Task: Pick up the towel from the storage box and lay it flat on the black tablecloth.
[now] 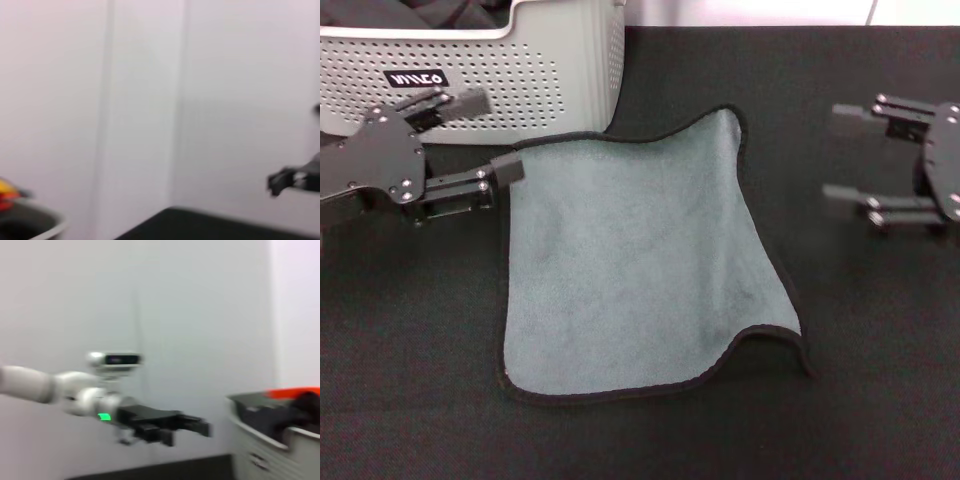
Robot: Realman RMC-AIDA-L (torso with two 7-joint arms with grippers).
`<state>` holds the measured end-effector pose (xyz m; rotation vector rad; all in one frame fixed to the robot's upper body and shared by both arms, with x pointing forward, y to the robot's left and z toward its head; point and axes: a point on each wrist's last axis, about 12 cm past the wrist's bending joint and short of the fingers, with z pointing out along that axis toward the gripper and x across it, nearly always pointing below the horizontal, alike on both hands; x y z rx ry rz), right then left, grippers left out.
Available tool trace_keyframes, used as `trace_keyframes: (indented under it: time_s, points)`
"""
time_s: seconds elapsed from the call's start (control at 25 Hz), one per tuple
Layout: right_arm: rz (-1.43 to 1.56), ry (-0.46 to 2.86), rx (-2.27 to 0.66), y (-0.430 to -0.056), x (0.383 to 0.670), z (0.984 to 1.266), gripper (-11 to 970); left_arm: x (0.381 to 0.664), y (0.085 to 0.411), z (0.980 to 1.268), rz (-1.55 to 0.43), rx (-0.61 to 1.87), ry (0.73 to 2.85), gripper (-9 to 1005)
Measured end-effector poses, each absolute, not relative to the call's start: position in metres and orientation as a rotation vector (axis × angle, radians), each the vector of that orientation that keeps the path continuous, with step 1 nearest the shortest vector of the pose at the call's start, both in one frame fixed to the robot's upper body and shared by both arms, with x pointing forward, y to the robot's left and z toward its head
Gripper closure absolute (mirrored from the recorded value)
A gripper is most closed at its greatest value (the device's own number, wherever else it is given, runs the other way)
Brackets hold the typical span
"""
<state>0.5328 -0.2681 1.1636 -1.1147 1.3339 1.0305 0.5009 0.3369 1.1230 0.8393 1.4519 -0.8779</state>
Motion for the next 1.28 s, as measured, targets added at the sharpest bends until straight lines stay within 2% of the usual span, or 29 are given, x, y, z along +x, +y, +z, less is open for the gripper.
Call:
trace_keyframes:
  time_s: [0.16,0.32,0.64,1.28]
  points:
    - [1.098,1.317,-1.183,-0.272,0.524,1.174,154,0.506,0.326,1.137,-1.079,0.891,1.413,134]
    - [1.074,1.328,-1.251,-0.269,0.516,1.180,158,0.505,0.317,1.143,-1.174,0.946,1.380,135]
    - [1.058,1.305,-1.323,-0.261,0.502,1.183,159,0.502,0.312,1.144,-1.235,0.976,1.381,137]
    - [1.050,1.312,-1.355,-0.258,0.504,1.184,159,0.503,0.304,1.141,-1.254,1.021,1.392,138]
